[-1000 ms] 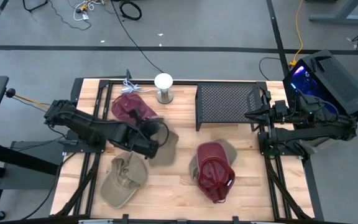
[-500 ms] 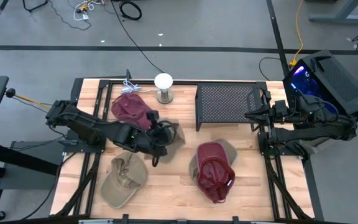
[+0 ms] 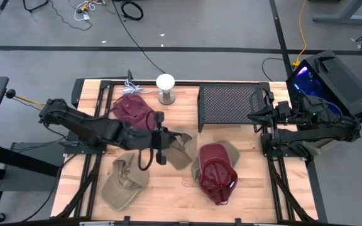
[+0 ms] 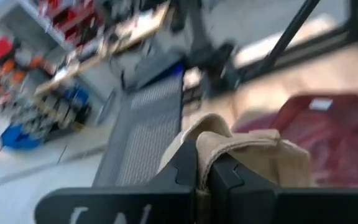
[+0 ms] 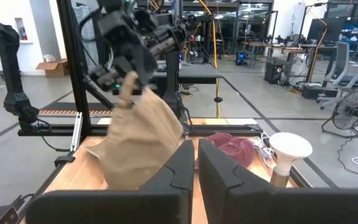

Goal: Pick & Place hat
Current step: Put the top brown hat on the black shelf

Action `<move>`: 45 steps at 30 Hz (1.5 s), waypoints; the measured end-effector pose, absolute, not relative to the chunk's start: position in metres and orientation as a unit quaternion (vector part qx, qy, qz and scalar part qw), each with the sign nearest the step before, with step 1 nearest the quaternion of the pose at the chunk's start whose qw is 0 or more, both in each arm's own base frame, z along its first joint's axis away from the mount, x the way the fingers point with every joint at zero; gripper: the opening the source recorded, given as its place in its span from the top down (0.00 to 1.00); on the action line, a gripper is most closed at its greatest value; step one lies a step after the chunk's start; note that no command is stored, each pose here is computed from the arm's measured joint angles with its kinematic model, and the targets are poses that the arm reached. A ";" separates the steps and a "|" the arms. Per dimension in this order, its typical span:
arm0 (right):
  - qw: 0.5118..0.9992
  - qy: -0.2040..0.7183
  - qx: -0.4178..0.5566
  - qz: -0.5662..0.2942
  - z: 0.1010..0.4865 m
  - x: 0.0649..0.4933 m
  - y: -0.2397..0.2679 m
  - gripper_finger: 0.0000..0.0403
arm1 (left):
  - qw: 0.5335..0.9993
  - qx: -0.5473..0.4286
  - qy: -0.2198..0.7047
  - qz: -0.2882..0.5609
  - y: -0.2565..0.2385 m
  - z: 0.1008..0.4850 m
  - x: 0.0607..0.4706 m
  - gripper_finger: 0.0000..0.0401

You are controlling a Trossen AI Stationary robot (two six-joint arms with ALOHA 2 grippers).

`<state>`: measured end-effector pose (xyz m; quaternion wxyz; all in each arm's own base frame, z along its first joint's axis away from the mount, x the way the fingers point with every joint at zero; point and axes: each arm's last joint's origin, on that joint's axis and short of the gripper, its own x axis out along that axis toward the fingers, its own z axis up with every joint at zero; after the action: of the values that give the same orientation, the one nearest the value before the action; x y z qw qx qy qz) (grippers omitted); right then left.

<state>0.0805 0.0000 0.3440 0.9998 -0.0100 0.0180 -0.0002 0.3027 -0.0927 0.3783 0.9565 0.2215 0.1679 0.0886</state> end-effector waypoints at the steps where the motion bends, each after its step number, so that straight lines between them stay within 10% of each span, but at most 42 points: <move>1: 1.000 0.018 -0.010 0.000 0.344 0.080 0.000 0.93 | 0.960 0.220 0.152 0.079 -0.094 0.381 0.304 0.98; 31: 0.991 -0.112 0.024 0.072 0.372 0.097 0.004 0.93 | 0.998 -0.054 -0.019 -0.002 -0.061 0.428 0.296 0.97; 45: 0.990 -0.030 -0.134 0.019 0.332 0.221 0.004 0.93 | 0.986 -0.152 -0.049 -0.054 -0.047 0.459 0.250 0.98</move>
<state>0.2205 0.0040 0.3325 0.9904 -0.1336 -0.0304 0.0187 0.2497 -0.0469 0.4586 0.9857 -0.1517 -0.0491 -0.0540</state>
